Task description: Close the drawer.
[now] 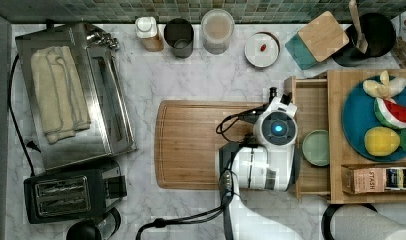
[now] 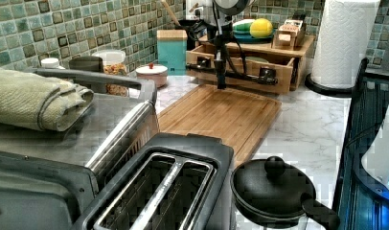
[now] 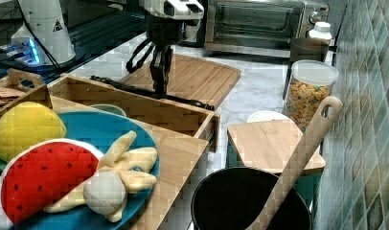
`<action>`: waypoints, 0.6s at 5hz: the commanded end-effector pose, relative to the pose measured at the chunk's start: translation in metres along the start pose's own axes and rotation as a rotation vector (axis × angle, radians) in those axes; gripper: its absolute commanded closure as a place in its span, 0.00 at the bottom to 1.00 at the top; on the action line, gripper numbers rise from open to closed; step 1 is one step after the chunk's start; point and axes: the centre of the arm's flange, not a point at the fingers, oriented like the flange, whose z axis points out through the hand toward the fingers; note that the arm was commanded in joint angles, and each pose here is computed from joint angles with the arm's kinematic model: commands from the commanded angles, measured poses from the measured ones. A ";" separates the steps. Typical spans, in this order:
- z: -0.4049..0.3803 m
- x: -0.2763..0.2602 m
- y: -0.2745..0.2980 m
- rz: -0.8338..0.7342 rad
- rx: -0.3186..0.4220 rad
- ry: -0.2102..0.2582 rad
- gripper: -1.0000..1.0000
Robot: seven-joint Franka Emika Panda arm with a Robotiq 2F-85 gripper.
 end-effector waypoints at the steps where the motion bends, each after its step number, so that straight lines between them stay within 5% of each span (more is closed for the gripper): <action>1: -0.053 -0.069 0.203 0.289 -0.138 0.077 1.00; 3: -0.062 -0.098 0.218 0.476 -0.233 0.133 1.00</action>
